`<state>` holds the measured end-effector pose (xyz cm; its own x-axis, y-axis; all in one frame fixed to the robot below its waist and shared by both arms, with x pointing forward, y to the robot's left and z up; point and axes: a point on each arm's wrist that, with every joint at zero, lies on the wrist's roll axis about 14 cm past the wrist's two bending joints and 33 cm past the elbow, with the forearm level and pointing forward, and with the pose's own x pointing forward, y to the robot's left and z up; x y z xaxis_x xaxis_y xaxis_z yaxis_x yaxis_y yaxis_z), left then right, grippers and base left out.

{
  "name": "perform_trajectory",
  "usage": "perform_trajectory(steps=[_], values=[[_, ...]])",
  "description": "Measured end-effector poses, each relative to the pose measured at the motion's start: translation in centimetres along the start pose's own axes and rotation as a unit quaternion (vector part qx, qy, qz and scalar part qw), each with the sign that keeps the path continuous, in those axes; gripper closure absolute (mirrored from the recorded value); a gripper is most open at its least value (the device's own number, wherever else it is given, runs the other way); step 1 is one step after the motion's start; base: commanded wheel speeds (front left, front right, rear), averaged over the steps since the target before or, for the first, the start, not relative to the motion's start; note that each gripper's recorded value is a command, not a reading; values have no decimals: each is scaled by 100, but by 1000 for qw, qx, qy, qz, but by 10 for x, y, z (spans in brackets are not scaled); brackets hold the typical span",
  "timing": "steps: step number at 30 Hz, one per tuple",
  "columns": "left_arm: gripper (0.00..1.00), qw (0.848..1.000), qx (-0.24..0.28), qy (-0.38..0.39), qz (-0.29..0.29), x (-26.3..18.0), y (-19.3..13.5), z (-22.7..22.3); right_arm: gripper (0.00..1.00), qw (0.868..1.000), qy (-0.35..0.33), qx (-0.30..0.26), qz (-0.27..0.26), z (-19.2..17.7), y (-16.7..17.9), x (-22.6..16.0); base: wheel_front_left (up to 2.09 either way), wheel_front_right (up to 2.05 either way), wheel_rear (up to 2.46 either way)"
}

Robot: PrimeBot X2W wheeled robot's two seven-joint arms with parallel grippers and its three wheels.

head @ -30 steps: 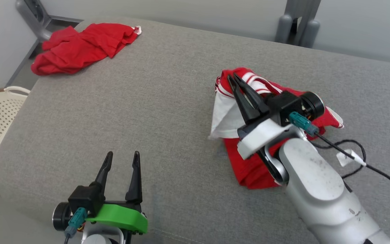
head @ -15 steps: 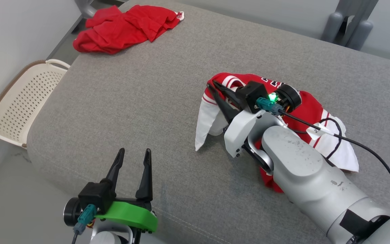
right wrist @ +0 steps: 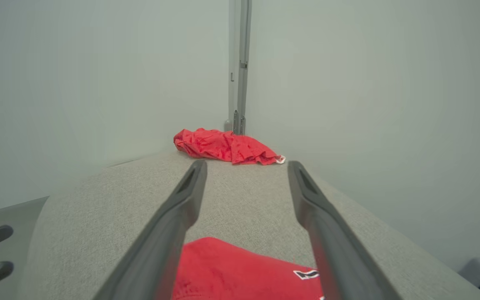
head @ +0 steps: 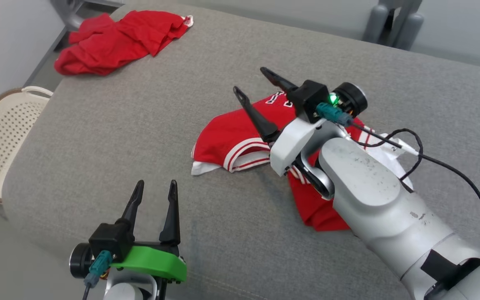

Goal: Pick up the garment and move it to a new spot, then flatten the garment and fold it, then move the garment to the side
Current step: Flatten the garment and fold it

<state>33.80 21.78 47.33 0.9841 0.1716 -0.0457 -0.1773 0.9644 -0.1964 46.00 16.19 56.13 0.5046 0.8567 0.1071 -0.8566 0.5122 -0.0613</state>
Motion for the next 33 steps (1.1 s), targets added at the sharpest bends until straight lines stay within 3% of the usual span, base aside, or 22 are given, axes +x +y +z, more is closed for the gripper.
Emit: perform_trajectory(steps=[3,9,17,24,33], values=[[0,1000,1,-6,-18,5,-9,3,0,999,-22,-6,-40,15,-21,-15,0,0,0],[0,999,-1,-15,-50,8,-28,7,0,991,-26,-12,-132,11,-52,-73,0,0,0],[0,996,-6,-25,-87,11,-52,12,0,969,27,-4,-247,-32,-68,-171,0,0,0],[0,996,-2,-21,-89,13,-53,9,0,955,118,-24,-273,-84,-63,-217,0,0,0],[0,997,2,-9,-75,17,-42,2,0,946,190,-40,-259,-124,-67,-225,0,0,0]])
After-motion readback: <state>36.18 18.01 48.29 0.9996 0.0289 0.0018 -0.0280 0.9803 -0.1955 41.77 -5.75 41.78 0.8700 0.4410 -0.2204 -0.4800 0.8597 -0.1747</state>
